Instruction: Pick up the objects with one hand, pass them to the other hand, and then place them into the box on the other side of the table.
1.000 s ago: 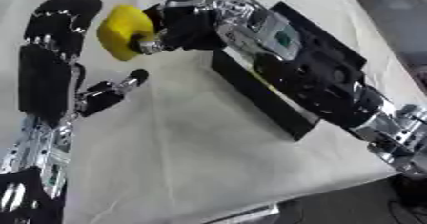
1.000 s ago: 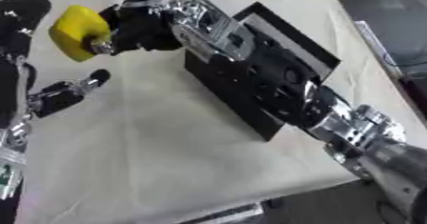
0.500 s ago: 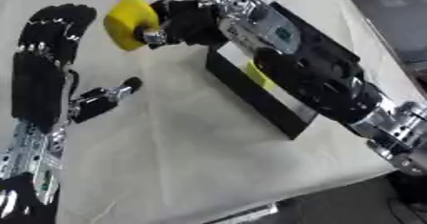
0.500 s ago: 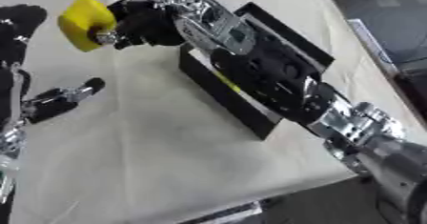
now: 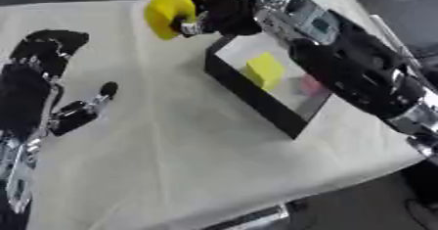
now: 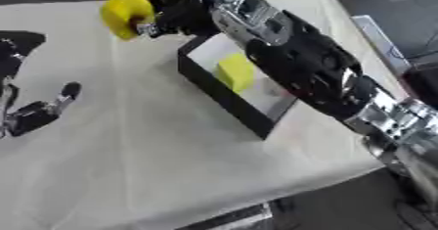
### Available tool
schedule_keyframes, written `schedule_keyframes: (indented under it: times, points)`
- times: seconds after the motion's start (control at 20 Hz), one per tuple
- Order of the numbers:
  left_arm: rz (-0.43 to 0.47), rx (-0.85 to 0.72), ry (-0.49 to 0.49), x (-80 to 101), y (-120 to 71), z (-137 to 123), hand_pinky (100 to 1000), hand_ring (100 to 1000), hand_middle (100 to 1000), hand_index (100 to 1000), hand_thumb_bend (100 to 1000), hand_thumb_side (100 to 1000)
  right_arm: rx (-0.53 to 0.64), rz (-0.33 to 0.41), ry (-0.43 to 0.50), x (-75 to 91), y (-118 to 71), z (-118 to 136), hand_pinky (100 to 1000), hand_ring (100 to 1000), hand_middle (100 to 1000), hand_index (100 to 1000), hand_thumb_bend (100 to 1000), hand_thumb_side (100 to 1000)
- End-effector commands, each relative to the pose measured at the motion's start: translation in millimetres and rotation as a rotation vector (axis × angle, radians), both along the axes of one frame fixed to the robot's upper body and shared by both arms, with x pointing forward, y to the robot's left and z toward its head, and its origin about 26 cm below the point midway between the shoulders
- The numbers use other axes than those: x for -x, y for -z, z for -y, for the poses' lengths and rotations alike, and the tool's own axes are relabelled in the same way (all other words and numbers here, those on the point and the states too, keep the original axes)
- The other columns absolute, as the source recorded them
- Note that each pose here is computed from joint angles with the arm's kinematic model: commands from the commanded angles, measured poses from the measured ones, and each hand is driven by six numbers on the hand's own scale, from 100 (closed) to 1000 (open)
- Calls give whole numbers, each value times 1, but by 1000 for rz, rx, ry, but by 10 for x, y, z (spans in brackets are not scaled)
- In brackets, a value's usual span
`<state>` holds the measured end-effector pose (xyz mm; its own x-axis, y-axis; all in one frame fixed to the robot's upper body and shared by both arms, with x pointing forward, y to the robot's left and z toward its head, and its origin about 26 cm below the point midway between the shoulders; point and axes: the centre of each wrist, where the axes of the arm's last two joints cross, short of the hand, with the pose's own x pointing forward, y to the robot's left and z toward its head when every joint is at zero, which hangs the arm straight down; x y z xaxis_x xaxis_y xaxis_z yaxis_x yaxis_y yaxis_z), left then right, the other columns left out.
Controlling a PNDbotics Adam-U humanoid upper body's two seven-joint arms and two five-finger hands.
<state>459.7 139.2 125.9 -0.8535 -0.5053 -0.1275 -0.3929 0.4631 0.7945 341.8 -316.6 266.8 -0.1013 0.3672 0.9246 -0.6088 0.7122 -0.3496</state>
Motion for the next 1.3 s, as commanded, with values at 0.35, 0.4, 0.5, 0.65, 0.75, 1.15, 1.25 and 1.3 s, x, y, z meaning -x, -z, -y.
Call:
schedule_keyframes:
  times: [0.35,0.4,0.5,0.65,0.75,1.15,1.25,1.3]
  points:
    - [-342,171,25,107,-1000,-1193,827,721,745,878,143,595,69,139,82,367,-317,638,1000,913,335,665,100,100]
    - [-362,211,28,161,-1070,-1287,835,724,747,881,135,613,75,146,99,384,-298,693,1000,911,336,665,100,100]
    - [-385,284,21,254,-1162,-1456,845,726,745,883,137,634,86,161,134,410,-259,800,1000,910,338,665,100,100]
    - [-393,392,14,369,-1232,-1673,848,727,747,888,130,659,105,192,189,441,-193,960,1000,908,339,666,100,100]
    - [-394,470,8,427,-1239,-1783,856,742,763,903,129,680,120,217,212,456,-151,1041,1000,907,343,669,100,100]
    - [-370,650,0,575,-1284,-2004,862,747,774,911,146,687,206,324,283,467,33,1316,1000,911,378,691,100,100]
    - [-359,681,-1,597,-1296,-2028,860,746,775,911,146,683,244,356,279,465,81,1370,1000,926,419,725,100,100]
    - [-356,691,-3,605,-1300,-2035,861,747,775,911,147,682,267,374,271,465,100,1394,1000,933,440,740,109,100]
